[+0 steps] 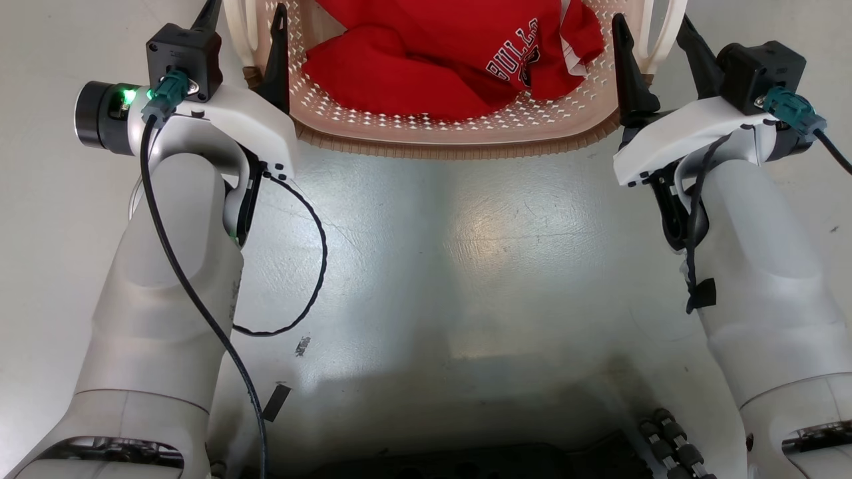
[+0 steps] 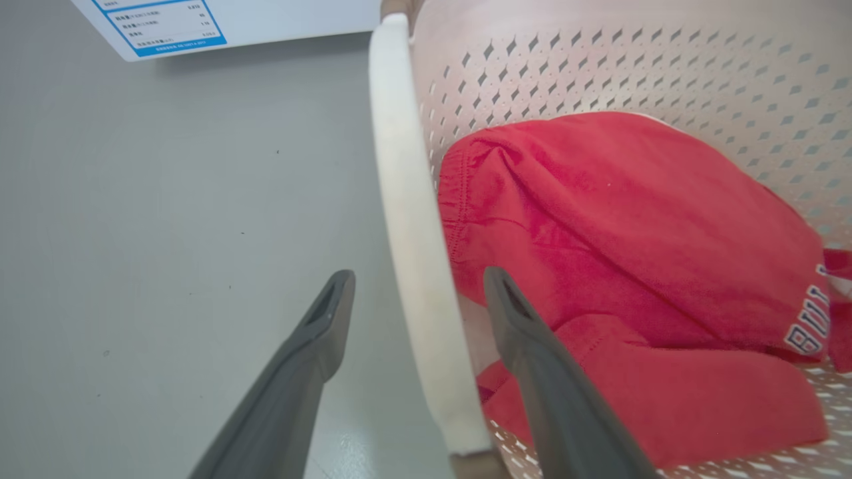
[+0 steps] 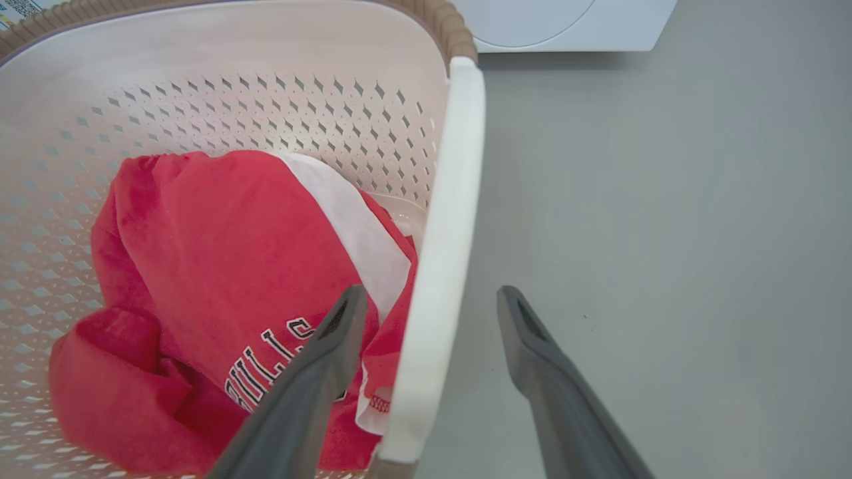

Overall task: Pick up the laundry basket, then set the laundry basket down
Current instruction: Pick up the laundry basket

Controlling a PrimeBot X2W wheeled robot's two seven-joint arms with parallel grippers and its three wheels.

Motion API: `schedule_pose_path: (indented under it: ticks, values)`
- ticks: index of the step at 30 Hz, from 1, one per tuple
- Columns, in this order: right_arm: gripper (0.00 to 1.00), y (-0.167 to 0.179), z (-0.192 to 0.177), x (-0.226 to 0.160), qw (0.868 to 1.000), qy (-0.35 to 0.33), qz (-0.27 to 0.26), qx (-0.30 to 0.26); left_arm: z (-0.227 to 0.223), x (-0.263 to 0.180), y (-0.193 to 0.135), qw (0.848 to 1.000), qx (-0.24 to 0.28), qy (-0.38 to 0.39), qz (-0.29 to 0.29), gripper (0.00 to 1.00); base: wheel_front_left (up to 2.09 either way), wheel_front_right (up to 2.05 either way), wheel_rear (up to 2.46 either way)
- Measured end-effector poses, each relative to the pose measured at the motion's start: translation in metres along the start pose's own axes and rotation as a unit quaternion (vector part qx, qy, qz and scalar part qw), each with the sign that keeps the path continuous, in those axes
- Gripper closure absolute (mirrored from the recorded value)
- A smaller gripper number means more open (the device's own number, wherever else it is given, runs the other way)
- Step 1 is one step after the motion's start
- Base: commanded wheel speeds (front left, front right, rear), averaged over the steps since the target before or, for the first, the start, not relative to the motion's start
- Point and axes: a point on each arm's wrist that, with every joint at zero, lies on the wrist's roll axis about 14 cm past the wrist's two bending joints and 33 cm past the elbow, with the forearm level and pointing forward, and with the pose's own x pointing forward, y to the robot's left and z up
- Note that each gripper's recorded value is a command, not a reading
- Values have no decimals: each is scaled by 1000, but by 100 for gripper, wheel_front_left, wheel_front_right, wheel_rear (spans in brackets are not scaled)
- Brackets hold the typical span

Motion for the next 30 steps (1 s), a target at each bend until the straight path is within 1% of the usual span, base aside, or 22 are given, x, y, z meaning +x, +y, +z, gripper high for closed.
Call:
schedule_pose_path:
  ticks: [1, 2, 3, 4, 6, 8, 19, 23, 30]
  values:
    - [12, 0, 1, 0, 1000, -1, 0, 3, 0, 0, 0, 1000, 1, 0, -1, 29, 0, 0, 0]
    - [58, 0, 0, -1, 1000, 1, 0, 5, 0, 0, -1, 1000, 1, 1, -2, 62, 0, 0, 0]
    - [98, 1, -4, -1, 1000, 6, 1, 7, 0, 0, -2, 1000, 1, 1, -3, 100, 0, 0, 0]
    - [100, 2, -7, -2, 1000, 11, 2, 12, 0, 0, -3, 1000, 3, 2, -5, 100, 0, 0, 0]
    - [100, 12, -8, -2, 1000, 11, 11, 26, 4, 1, -10, 1000, -3, -2, -8, 100, 0, 0, 0]
    - [100, 12, -7, -2, 999, 9, 7, 38, 6, 3, -9, 1000, -2, -4, -4, 100, 0, 0, 0]
    - [100, 17, 3, -11, 999, 14, 14, 41, 17, -7, -8, 1000, 5, -1, -2, 100, 0, 0, 0]
    - [100, 21, 9, -21, 999, 18, 18, 43, 21, -17, -10, 1000, 6, 9, -2, 100, 0, 0, 0]
    - [100, 32, 13, -54, 998, 41, 29, 42, 19, -53, -18, 999, 6, 40, -5, 100, 0, 0, 0]
